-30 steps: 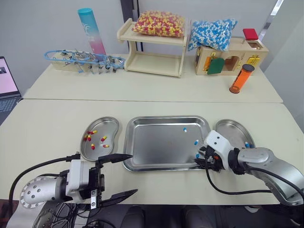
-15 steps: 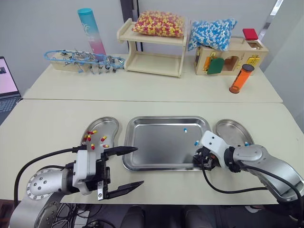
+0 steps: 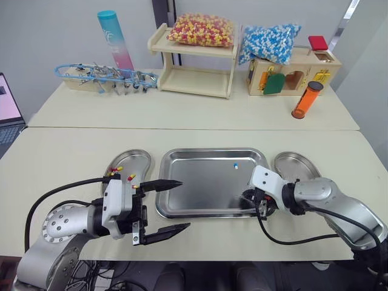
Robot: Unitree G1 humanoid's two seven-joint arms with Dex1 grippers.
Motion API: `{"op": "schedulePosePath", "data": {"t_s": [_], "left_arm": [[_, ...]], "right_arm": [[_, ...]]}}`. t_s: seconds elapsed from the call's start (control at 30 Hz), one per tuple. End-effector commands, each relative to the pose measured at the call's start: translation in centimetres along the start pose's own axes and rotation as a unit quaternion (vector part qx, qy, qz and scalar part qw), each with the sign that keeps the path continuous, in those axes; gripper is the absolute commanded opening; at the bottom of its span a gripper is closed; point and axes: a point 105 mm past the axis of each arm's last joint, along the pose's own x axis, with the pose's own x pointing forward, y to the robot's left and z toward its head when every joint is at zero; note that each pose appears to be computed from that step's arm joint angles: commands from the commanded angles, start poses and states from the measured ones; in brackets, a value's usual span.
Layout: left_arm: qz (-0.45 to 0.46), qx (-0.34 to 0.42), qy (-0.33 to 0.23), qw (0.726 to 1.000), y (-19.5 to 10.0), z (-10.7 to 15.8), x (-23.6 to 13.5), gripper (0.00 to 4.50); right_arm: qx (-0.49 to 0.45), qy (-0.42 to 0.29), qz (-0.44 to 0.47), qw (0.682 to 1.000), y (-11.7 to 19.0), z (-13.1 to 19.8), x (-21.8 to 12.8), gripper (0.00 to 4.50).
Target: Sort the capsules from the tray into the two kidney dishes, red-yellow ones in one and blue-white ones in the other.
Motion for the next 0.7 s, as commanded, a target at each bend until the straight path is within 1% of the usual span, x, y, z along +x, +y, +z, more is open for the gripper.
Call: {"op": "schedulePosePath", "data": {"t_s": [0.03, 0.1, 0.17, 0.2, 0.3, 0.43, 0.7], "left_arm": [[-0.013, 0.013, -0.006, 1.000, -0.3, 0.7, 0.5, 4.50], [-0.015, 0.011, -0.006, 1.000, -0.4, 0.7, 0.6, 4.50], [-0.018, 0.011, -0.006, 1.000, -0.4, 0.6, 0.6, 4.50], [-0.018, 0.011, -0.006, 1.000, -0.4, 0.6, 0.7, 4.50], [-0.021, 0.011, -0.006, 1.000, -0.4, 0.6, 0.7, 4.50], [-0.031, 0.010, -0.003, 0.999, -0.6, 0.6, 0.7, 4.50], [-0.043, 0.006, -0.001, 0.999, -0.9, 0.4, 0.8, 4.50]], "right_arm": [[-0.036, -0.022, -0.007, 0.999, -1.4, 1.3, -1.7, 0.19], [-0.050, -0.014, 0.001, 0.999, -1.9, 1.0, -2.1, 0.56], [-0.071, 0.001, 0.024, 0.997, -1.9, 0.4, -2.5, 1.13], [-0.096, 0.006, 0.034, 0.995, -2.0, 0.1, -2.6, 1.44], [-0.140, 0.014, 0.061, 0.988, -2.0, -0.6, -2.8, 1.44], [-0.155, 0.025, 0.085, 0.984, -2.1, -1.6, -3.0, 1.44], [-0.139, 0.040, 0.103, 0.984, -1.8, -3.4, -2.2, 1.44]]}}
